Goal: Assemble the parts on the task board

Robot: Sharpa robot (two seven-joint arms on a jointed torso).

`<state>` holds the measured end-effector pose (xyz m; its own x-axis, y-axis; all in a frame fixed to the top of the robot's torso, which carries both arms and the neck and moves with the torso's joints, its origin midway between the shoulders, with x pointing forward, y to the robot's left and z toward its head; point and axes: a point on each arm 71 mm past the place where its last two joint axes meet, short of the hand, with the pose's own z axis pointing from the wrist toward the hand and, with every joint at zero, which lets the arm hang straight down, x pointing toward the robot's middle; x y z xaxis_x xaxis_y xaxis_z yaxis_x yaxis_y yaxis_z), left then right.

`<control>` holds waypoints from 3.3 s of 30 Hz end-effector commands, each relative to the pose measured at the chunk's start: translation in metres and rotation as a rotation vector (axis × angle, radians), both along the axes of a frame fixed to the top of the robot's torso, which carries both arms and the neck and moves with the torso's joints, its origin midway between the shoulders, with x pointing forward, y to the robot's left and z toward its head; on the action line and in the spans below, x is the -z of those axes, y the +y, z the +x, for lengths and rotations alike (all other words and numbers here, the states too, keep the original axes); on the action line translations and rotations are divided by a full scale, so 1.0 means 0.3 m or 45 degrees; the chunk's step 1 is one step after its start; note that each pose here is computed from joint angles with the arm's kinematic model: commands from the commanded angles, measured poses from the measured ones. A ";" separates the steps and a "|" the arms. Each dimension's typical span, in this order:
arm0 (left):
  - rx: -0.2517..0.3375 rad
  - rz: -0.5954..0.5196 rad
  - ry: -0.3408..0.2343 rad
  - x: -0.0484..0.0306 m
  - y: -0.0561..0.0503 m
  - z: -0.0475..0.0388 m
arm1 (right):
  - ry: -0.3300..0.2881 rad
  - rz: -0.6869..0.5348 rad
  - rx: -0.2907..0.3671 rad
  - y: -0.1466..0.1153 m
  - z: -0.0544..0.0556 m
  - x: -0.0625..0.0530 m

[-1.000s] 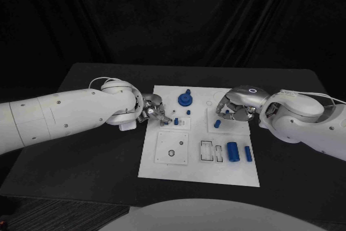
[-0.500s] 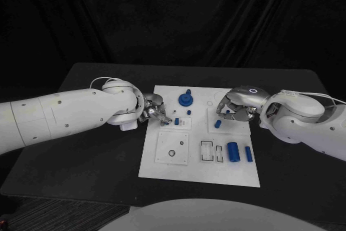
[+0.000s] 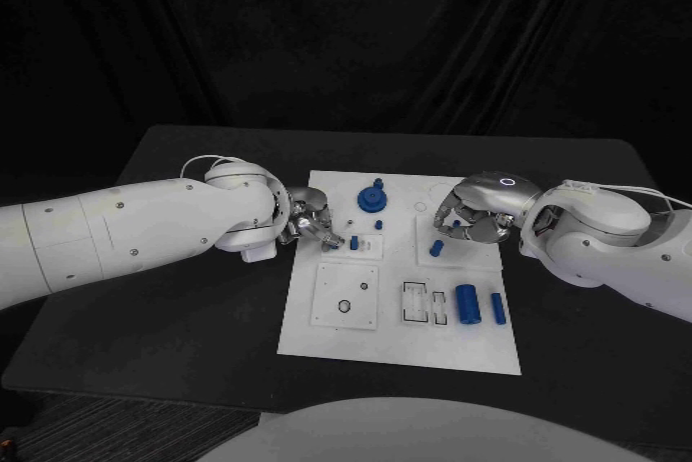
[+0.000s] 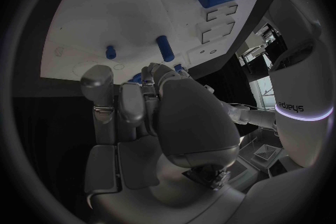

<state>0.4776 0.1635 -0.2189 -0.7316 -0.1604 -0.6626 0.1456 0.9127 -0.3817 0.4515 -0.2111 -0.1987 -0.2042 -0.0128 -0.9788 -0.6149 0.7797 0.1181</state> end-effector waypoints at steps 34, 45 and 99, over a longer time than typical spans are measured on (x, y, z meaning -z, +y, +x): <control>-0.011 -0.033 -0.035 -0.024 0.010 -0.018 | 0.001 -0.005 0.025 -0.001 0.002 0.004; 0.012 -0.014 -0.021 -0.041 0.012 -0.017 | 0.004 -0.008 0.026 0.000 0.003 0.005; 0.204 0.245 0.191 -0.074 -0.038 0.093 | 0.006 -0.009 0.022 0.012 0.004 0.005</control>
